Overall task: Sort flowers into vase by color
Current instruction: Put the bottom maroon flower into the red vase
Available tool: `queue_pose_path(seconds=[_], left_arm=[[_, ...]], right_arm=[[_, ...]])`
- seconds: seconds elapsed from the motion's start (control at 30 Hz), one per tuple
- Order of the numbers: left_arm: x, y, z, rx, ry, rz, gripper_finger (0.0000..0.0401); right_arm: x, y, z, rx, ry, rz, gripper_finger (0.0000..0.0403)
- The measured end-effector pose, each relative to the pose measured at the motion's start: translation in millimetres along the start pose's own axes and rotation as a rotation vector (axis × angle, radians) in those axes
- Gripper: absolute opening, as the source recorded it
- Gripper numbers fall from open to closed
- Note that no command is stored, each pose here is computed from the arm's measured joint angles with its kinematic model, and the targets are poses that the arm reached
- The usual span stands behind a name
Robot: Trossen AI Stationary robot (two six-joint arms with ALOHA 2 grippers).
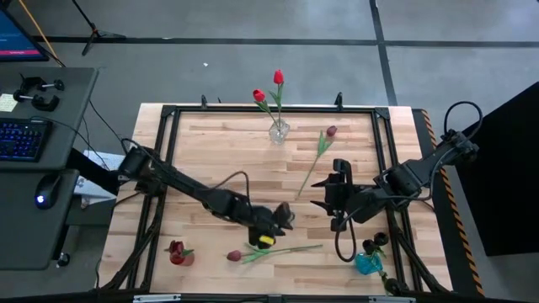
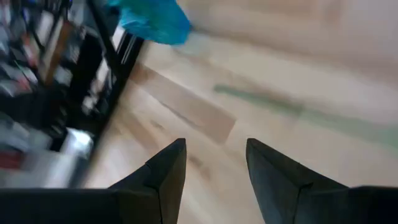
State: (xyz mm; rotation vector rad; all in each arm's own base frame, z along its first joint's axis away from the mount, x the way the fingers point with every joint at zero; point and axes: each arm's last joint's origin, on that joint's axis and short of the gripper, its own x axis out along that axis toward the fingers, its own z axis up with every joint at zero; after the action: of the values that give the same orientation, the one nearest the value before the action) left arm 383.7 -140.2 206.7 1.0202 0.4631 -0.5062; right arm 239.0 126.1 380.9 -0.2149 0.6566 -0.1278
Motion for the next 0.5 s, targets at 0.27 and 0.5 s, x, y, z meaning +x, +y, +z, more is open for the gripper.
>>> queue_pose_path(seconds=[0.27,0.5], left_arm=[[26,-40,14,0.684,0.134,-0.024,0.0156],[50,-76,19,1.020,0.220,-0.040,0.0156]], right_arm=[[0,0,0,0.015,0.002,0.000,0.0181],[1,-1,0,0.031,0.002,-0.003,0.0181]])
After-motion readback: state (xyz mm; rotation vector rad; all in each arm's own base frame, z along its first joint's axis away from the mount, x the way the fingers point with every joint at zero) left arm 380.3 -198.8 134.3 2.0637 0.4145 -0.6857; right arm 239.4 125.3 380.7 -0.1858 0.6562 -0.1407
